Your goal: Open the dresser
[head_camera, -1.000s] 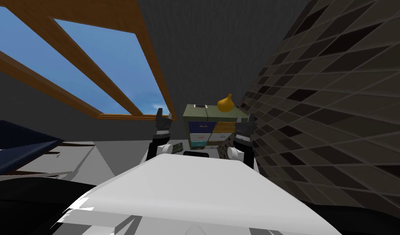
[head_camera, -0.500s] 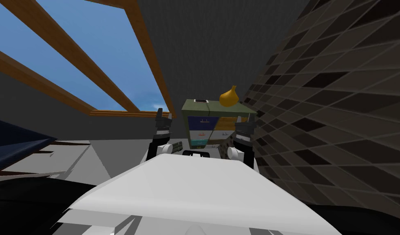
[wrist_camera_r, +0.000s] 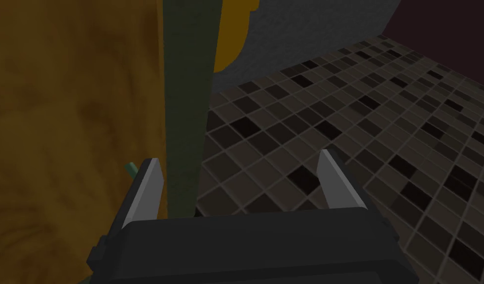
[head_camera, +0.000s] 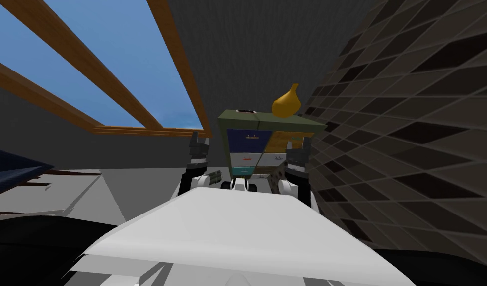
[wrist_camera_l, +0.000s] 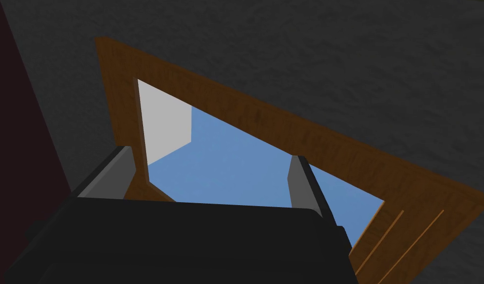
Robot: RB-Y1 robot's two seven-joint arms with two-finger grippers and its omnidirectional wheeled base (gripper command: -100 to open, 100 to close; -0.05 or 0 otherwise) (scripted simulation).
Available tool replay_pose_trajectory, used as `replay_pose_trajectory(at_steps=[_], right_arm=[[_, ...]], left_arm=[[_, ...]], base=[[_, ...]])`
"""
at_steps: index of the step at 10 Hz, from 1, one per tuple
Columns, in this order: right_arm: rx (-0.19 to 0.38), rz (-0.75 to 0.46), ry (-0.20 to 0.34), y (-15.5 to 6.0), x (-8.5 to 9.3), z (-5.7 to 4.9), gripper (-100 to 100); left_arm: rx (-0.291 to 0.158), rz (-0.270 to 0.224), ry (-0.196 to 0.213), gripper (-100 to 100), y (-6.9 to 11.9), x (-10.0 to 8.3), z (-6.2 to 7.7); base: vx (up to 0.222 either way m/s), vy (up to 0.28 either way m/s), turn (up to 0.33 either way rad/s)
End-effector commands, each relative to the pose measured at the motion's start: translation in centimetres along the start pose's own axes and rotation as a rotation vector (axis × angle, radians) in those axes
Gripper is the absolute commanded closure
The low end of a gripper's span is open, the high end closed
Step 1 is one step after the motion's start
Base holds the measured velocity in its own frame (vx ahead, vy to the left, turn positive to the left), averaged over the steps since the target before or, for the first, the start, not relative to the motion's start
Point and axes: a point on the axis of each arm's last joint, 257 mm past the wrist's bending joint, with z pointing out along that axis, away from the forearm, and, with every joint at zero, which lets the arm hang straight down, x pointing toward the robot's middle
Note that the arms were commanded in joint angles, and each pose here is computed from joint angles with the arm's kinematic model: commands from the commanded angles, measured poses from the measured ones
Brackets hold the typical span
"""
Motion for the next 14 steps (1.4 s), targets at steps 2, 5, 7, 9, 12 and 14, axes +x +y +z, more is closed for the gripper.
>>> replay_pose_trajectory(at_steps=[2,5,7,9,12,14], right_arm=[[0.005,-0.135,0.089,-0.2,0.8,0.0,-100],[0.004,-0.342,0.169,-0.4,1.2,0.0,-100],[-0.001,-0.496,0.214,-0.7,1.2,-0.1,-100],[-0.006,-0.594,0.239,-0.8,1.2,-0.2,-100],[-0.018,-0.779,0.28,-1.1,1.0,-0.3,-100],[-0.029,-0.942,0.31,-1.3,0.6,-0.3,-100]], left_arm=[[0.0,0.0,0.0,0,0.0,0.0,0.0],[0.0,0.0,0.0,0,0.0,0.0,0.0],[0.0,0.0,0.0,0,0.0,0.0,0.0],[0.0,0.0,0.0,0,0.0,0.0,0.0],[0.0,0.0,0.0,0,0.0,0.0,0.0],[0.0,0.0,0.0,0,0.0,0.0,0.0]], base=[[-0.005,0.03,-0.023],[0.001,0.066,-0.044],[-0.011,0.086,-0.058],[-0.004,0.088,-0.051],[0.005,0.062,-0.05],[-0.003,0.072,-0.058]])
